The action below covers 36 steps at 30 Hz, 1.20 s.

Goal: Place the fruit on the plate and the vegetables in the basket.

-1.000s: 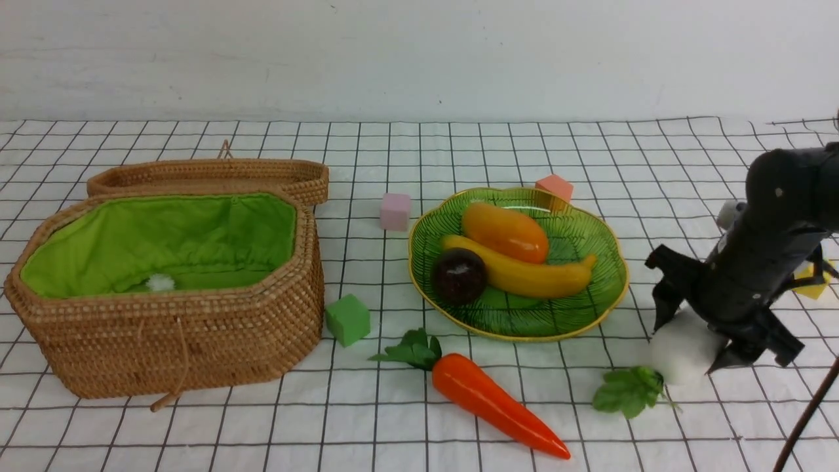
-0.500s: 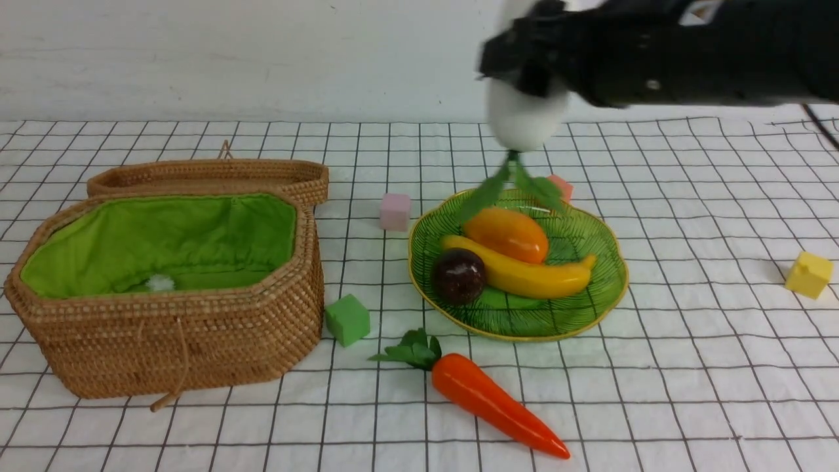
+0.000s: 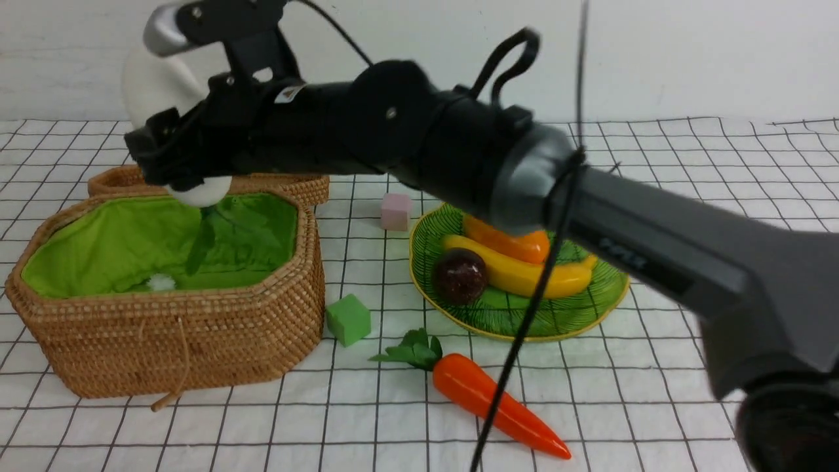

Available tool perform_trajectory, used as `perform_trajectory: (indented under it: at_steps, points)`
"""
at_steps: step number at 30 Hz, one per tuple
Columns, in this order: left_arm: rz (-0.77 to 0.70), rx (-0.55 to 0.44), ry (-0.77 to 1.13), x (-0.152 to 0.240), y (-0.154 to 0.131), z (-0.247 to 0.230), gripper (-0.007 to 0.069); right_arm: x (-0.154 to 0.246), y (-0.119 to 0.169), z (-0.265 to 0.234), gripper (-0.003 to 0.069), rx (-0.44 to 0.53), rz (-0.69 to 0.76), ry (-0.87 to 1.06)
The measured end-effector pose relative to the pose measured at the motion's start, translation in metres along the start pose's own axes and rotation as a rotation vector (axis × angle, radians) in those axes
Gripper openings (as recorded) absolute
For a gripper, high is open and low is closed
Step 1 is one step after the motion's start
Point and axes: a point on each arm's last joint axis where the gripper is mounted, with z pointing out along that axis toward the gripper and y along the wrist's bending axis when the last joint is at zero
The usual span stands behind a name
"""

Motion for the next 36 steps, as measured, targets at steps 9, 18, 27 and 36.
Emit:
perform_trajectory:
  at_steps: [9,18,27,36]
  points:
    - [0.000,0.000,0.000,0.000,0.000,0.000,0.0165,0.027,0.002,0.016,0.0616,-0.088,0.009,0.127]
    - [0.000,0.000,0.000,0.000,0.000,0.000,0.0165,-0.032,-0.002,-0.072,0.0662,-0.134,-0.150,0.424]
    - [0.000,0.000,0.000,0.000,0.000,0.000,0.0165,-0.040,-0.021,-0.155,0.0645,0.009,-0.149,0.728]
    - [0.000,0.000,0.000,0.000,0.000,0.000,0.0169,0.100,-0.044,-0.141,0.0627,0.102,-0.046,1.060]
